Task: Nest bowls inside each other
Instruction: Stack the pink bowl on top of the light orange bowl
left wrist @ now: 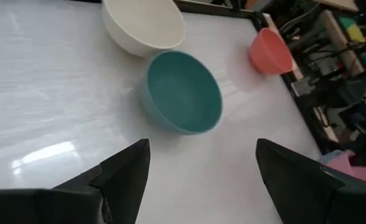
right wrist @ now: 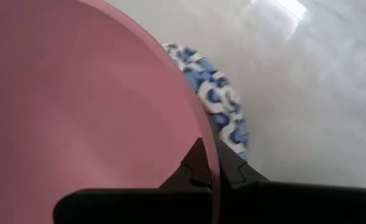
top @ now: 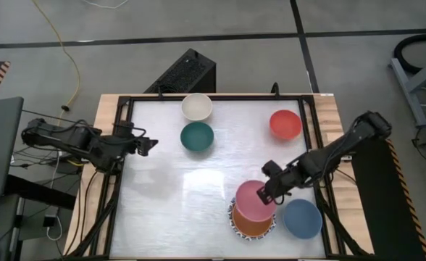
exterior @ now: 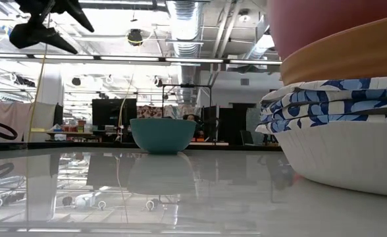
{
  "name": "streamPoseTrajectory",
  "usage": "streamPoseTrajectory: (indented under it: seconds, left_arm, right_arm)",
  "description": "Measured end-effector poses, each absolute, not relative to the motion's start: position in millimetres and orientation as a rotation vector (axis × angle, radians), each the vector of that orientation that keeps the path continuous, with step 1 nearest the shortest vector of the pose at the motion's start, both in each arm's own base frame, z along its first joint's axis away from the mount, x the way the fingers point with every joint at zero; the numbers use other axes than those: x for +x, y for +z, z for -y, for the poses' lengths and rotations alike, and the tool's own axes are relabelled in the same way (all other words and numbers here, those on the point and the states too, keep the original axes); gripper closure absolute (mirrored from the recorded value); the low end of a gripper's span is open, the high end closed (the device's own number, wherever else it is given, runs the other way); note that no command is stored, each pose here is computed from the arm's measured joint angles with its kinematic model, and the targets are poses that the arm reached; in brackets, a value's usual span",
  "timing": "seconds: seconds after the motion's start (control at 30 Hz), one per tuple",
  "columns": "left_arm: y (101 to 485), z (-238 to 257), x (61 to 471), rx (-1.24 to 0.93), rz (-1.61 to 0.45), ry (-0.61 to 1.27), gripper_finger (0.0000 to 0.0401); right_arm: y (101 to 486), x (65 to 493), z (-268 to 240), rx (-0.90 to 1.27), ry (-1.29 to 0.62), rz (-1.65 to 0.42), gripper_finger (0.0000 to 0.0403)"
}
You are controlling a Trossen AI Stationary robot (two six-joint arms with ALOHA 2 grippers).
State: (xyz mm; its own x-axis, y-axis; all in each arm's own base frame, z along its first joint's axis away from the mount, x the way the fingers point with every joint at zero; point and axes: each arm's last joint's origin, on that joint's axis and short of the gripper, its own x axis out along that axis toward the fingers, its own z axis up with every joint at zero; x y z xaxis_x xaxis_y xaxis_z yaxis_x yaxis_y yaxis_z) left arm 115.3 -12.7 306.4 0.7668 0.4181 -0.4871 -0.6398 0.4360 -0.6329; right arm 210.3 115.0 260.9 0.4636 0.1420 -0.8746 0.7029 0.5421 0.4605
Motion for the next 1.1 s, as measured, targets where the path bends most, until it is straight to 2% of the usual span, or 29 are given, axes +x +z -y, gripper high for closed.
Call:
streamPoseTrajectory:
  seconds: [0.3, 0.67, 1.1]
  left_arm:
    - [305.2, 12.4, 115.1, -0.878, -0.287, 0.679, 0.012]
    - [304.7, 13.0, 116.2, -0.873, -0.298, 0.673, 0.012]
    - [303.8, 12.6, 115.5, -0.864, -0.302, 0.686, 0.012]
  right_arm:
    - [272.8, 223.9, -131.7, 0.885, -0.372, -1.087, 0.0398]
    - [241.6, 230.1, -150.2, 0.784, -0.418, -1.249, 0.0398]
    - [238.0, 234.7, -152.7, 0.721, -0.396, -1.206, 0.0395]
